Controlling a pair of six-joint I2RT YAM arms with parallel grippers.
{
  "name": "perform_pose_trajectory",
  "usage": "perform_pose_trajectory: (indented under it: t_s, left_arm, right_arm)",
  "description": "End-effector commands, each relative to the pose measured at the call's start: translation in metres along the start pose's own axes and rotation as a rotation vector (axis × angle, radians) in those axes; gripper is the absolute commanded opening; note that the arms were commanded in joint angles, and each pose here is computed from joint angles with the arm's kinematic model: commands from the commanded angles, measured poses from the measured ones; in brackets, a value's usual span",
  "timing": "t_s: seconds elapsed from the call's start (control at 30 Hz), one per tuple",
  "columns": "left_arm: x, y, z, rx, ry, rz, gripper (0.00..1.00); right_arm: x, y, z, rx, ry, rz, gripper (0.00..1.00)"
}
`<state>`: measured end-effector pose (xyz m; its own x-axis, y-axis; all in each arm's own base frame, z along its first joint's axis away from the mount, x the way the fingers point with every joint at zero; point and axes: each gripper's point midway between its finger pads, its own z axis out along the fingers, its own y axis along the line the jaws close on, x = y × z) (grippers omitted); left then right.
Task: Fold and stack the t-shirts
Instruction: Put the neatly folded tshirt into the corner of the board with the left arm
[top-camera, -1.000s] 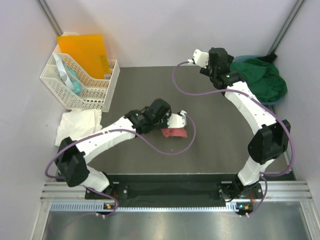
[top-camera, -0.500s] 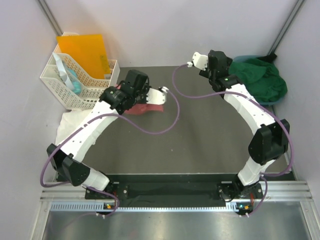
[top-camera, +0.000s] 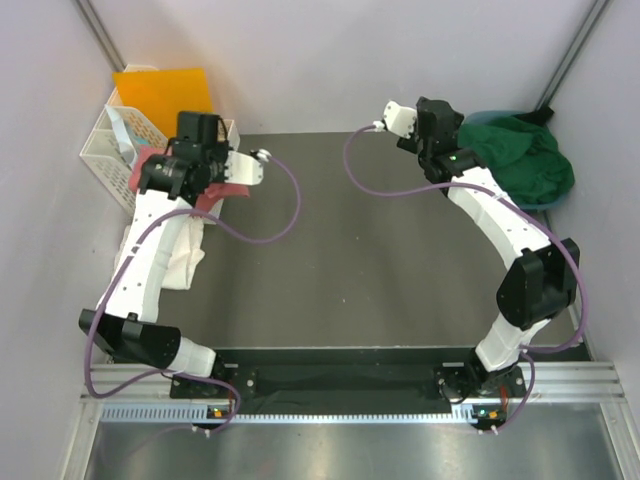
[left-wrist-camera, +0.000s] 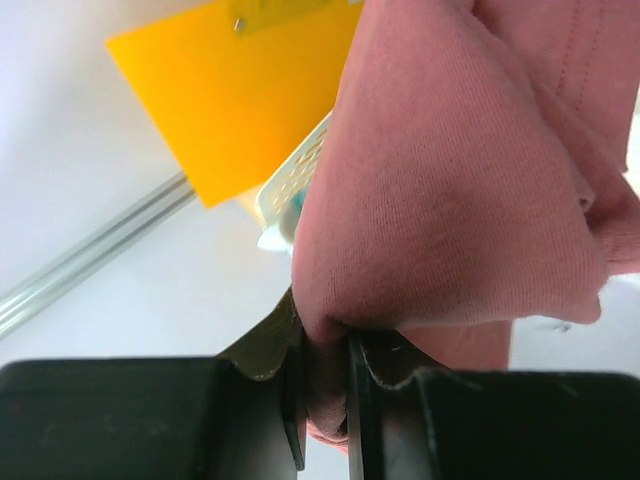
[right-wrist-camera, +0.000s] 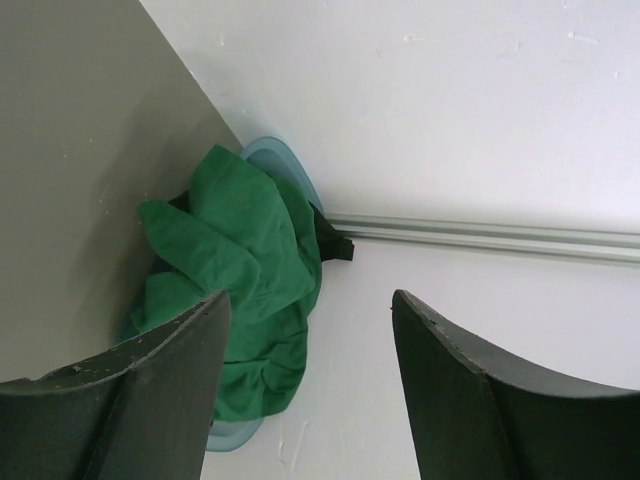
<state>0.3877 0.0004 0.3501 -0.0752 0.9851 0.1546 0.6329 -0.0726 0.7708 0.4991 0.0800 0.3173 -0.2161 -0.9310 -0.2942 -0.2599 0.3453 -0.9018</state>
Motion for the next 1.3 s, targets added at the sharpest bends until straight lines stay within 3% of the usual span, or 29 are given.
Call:
perform_pose_trajectory:
  t_s: [0.0, 0.3, 0.6, 0.87, 1.0, 1.27]
  left_arm:
    - [0.046, 0.026, -0.035, -0.091, 0.033, 0.06, 0.0]
    - [0.068, -0.004, -0.028, -0.103, -0.092, -0.118, 0.0]
    - [0.091, -0.06, -0.021, -0.092, -0.195, -0.088, 0.0]
    - [0.118, -0.063, -0.01, -0.154, -0.269, -0.111, 0.0]
    - [0.134, -0.045, -0.01, -0.308, -0.217, -0.073, 0.0]
    - [0.133, -0.025, -0.012, -0.414, -0.222, 0.032, 0.0]
  right_arm:
    - [-0.021, -0.022, -0.006, 0.06, -0.07, 0.041, 0.66]
    - [-0.021, -0.017, -0.005, 0.052, -0.064, 0.048, 0.65]
    - [-0.032, -0.015, -0.008, 0.048, -0.067, 0.034, 0.65]
    - [-0.045, -0.008, -0.009, 0.042, -0.07, 0.018, 0.65]
    - [-0.048, -0.005, -0.01, 0.04, -0.069, 0.018, 0.65]
    - [-0.056, -0.005, -0.008, 0.042, -0.074, 0.01, 0.65]
